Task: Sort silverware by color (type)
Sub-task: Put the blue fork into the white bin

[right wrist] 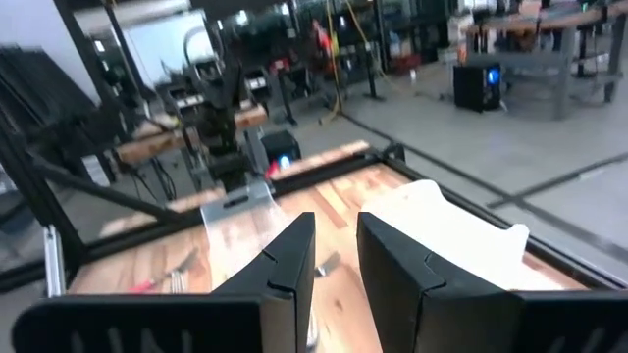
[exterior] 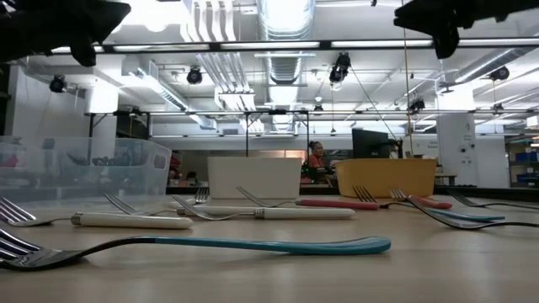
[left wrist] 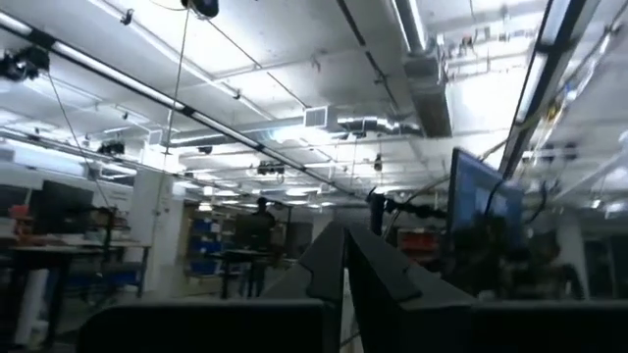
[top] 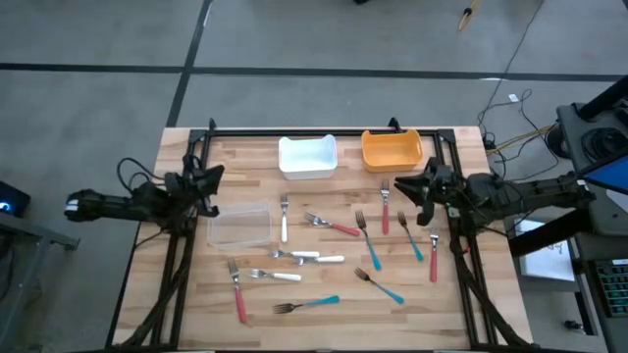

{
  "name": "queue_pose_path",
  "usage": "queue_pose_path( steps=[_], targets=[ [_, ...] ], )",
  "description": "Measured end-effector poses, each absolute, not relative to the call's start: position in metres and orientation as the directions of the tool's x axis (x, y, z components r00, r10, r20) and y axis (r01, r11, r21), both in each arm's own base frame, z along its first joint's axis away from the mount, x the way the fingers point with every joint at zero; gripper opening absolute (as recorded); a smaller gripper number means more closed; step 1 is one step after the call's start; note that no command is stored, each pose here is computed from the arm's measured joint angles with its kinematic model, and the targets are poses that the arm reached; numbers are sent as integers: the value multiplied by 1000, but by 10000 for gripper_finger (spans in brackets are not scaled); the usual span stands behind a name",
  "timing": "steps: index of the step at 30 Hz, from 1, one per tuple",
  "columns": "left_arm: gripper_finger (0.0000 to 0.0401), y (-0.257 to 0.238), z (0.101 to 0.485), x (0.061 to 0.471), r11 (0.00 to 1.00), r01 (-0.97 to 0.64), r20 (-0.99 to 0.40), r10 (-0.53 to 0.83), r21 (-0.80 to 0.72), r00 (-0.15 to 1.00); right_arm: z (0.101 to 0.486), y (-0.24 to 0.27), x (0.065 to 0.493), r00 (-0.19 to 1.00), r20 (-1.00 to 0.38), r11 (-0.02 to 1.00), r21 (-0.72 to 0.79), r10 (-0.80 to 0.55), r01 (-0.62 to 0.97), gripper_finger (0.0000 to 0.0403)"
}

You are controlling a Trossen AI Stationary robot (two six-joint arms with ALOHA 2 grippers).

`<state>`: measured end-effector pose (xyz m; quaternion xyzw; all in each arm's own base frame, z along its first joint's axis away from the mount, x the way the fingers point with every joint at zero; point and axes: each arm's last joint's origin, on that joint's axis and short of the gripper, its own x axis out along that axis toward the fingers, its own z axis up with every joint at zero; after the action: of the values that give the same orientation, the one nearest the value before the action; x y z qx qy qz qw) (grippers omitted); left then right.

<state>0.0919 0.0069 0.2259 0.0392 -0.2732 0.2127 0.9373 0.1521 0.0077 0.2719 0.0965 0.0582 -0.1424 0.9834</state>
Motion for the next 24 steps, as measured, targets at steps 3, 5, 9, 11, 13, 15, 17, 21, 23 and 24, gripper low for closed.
queue_pose_path(
  steps=[3,5,9,11,13,15,17,21,23,24],
  targets=[
    [0,7,225,93,884,-468,514,396,12,761,285,9,162,946,-179,941,157,-270,298,70],
    [0,8,225,93,871,-492,509,426,-6,748,291,10,168,943,-194,942,149,-270,301,70],
    [0,10,224,92,852,-520,491,481,-65,727,300,12,182,937,-222,943,137,-269,304,70],
    [0,10,224,92,848,-523,488,492,-81,721,302,13,191,933,-237,943,130,-270,306,70],
    [0,10,225,92,851,-517,490,491,-95,720,307,13,199,934,-232,943,130,-272,307,70],
    [0,10,225,91,851,-515,492,492,-98,719,307,13,208,926,-252,941,117,-280,316,70],
    [0,10,225,91,851,-515,493,492,-99,718,305,13,218,918,-277,938,116,-285,327,70],
    [0,10,225,91,851,-515,497,492,-102,715,304,10,234,898,-322,926,131,-299,355,70],
    [0,10,226,91,851,-516,500,493,-103,712,301,8,240,872,-382,918,121,-307,377,70],
    [0,10,226,90,850,-516,500,493,-104,712,298,7,244,854,-418,913,117,-311,391,70]
  ],
)
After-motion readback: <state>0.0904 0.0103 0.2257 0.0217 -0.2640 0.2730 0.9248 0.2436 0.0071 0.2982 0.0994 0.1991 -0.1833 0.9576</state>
